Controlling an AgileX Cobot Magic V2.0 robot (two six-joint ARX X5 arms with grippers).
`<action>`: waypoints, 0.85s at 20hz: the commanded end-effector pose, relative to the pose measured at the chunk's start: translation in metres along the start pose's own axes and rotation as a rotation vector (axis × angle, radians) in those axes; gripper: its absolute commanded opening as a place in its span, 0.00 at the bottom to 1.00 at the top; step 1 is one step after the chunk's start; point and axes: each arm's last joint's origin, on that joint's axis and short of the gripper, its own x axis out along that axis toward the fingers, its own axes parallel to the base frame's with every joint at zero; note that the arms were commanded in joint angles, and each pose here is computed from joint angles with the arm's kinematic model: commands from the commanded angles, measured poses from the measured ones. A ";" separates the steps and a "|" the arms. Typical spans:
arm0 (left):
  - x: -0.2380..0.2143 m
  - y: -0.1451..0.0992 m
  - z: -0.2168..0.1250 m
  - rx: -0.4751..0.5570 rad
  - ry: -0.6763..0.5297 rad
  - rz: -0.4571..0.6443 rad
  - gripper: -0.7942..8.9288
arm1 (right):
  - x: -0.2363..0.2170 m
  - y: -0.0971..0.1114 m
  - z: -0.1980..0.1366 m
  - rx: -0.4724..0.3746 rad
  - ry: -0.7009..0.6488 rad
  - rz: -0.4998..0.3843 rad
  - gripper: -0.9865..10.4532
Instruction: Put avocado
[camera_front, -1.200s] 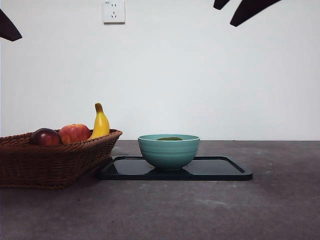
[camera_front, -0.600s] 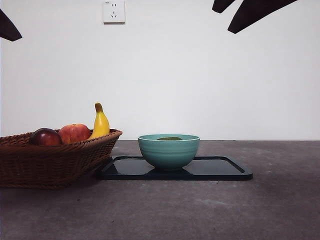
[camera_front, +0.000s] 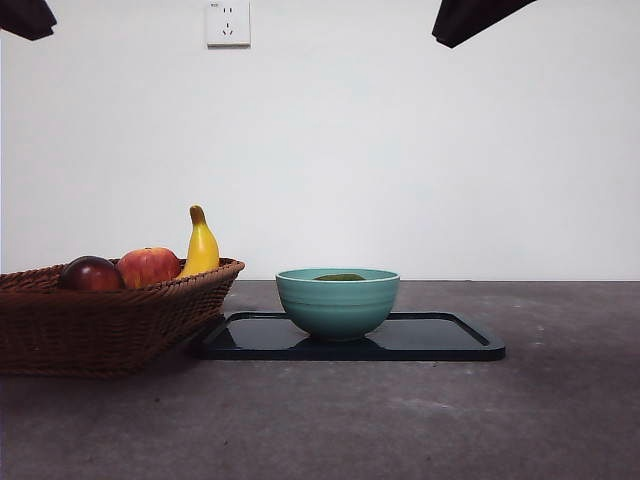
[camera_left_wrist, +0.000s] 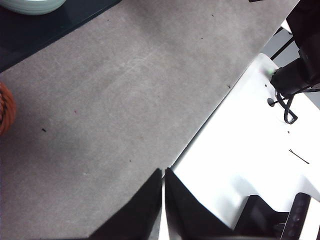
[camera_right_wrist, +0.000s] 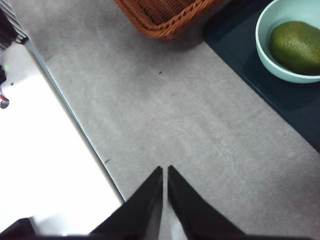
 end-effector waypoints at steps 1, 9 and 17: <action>0.000 -0.001 0.003 0.020 -0.007 -0.007 0.09 | 0.000 0.003 0.005 -0.017 -0.024 0.010 0.09; 0.000 -0.001 0.002 0.020 -0.006 -0.007 0.09 | 0.000 0.003 0.005 -0.019 -0.032 0.010 0.09; -0.053 0.014 -0.003 0.336 -0.740 0.488 0.09 | 0.000 0.003 0.005 -0.019 -0.032 0.010 0.09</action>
